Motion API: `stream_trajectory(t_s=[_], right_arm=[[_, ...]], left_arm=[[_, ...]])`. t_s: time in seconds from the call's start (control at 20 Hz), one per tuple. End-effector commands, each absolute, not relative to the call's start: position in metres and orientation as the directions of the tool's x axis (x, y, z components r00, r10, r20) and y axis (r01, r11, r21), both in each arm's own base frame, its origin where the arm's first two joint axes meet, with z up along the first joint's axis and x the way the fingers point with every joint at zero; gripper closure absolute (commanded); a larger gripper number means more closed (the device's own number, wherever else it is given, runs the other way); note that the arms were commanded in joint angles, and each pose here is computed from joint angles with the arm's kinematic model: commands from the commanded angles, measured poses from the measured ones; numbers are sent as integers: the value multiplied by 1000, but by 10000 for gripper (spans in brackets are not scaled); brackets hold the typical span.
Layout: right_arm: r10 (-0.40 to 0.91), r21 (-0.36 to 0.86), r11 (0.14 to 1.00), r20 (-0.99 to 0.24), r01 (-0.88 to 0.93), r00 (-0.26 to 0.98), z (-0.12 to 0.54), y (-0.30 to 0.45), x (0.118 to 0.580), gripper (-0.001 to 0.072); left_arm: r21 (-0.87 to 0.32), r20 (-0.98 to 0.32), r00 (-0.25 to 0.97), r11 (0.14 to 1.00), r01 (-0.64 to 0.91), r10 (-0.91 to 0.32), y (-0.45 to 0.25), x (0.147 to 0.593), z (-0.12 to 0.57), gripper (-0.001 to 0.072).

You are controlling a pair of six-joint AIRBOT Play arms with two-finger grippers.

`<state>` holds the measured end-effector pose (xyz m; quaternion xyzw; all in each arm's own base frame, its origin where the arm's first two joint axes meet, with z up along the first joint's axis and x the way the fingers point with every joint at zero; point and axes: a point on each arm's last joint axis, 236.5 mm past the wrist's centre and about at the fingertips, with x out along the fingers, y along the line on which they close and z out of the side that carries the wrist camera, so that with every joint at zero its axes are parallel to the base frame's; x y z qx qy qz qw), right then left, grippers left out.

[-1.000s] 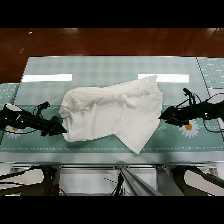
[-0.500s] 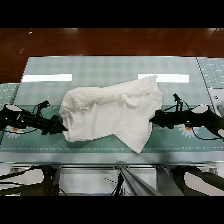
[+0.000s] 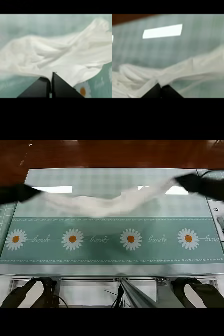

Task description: Fold the shirts.

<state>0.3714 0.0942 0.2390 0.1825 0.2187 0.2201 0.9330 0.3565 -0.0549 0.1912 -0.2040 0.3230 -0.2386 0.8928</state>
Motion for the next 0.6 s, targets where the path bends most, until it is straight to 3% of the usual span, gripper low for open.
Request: stream_trajectory(t_s=[0.0,0.1,0.25,0.4,0.55], right_arm=[[329,129,930,117,-343,937,437,67,303,691],[257,47,958,291,-282,922,507,56,255,691],[204,16,974,375,-226,905,554,50,202,691],[131,12,989,355,-145,926,565,38,167,690],[44,39,998,219,-54,975,544,22,146,691]], left_arm=[[-209,68,913,889,408,-403,-65,294,429,681],[-62,307,884,919,389,-354,-79,222,517,681],[114,445,822,933,342,-355,-110,129,573,681],[141,445,871,976,163,-210,-96,87,581,681],[112,283,953,990,80,-109,-79,90,546,681]])
